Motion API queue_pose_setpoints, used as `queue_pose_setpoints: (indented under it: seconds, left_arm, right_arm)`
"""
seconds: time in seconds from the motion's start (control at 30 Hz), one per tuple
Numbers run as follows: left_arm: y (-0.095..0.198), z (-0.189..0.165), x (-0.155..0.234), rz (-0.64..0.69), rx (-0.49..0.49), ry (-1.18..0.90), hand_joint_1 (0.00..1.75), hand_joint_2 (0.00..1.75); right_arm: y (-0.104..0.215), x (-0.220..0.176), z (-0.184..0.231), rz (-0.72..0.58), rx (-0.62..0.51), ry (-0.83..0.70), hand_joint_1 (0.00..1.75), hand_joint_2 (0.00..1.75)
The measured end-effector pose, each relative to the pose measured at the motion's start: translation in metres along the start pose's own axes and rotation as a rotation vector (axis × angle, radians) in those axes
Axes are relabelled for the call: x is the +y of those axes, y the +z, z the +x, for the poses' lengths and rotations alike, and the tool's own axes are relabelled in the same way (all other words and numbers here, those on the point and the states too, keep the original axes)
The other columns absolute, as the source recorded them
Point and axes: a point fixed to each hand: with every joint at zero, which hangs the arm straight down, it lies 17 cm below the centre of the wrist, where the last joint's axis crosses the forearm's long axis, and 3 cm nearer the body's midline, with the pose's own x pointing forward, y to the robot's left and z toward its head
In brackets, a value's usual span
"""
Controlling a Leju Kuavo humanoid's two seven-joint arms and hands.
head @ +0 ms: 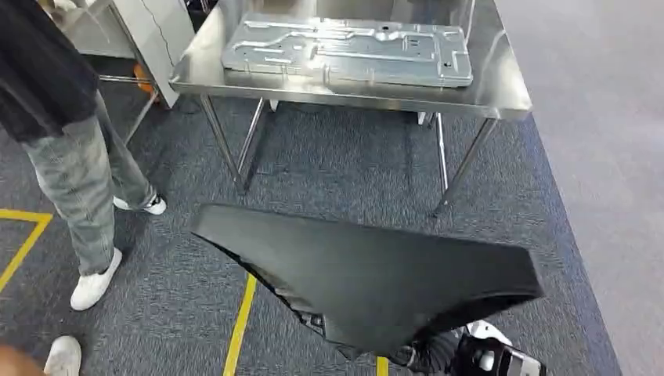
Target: Take the parts from the cabinet and place them on the table.
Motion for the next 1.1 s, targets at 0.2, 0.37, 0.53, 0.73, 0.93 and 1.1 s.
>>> queue_pose_setpoints:
  seconds: [0.2,0.37,0.53,0.73,0.93,1.1]
  left_arm:
    - [0.0001,-0.0011,0.0018,0.002,0.002,-0.001,0.00,1.75]
    - [0.0002,-0.0020,0.0023,0.002,0.003,-0.006,0.00,1.75]
    - [0.0002,-0.0018,0.0022,0.002,0.002,-0.005,0.00,1.75]
    - [0.0003,0.0000,-0.0032,-0.007,-0.001,-0.003,0.00,1.75]
    - [-0.0003,0.0042,-0.0035,-0.007,-0.009,-0.004,0.00,1.75]
    - [0.0001,-0.0003,0.0014,0.001,-0.003,0.001,0.00,1.75]
  right_arm:
    - [-0.0002,-0.0002,0.0001,0.000,-0.001,0.000,1.75,1.75]
    - [-0.0003,0.0001,0.0011,0.001,-0.003,0.000,1.75,1.75]
    - [0.0000,0.0001,0.0019,-0.001,-0.004,0.000,1.75,1.75]
    - [0.0007,-0.0005,0.0037,-0.003,-0.011,0.008,1.75,1.75]
    - [-0.0008,0.0008,0.0094,-0.001,-0.028,0.012,1.75,1.75]
    - [0.0009,0.0018,0.0083,-0.005,-0.023,0.009,1.75,1.75]
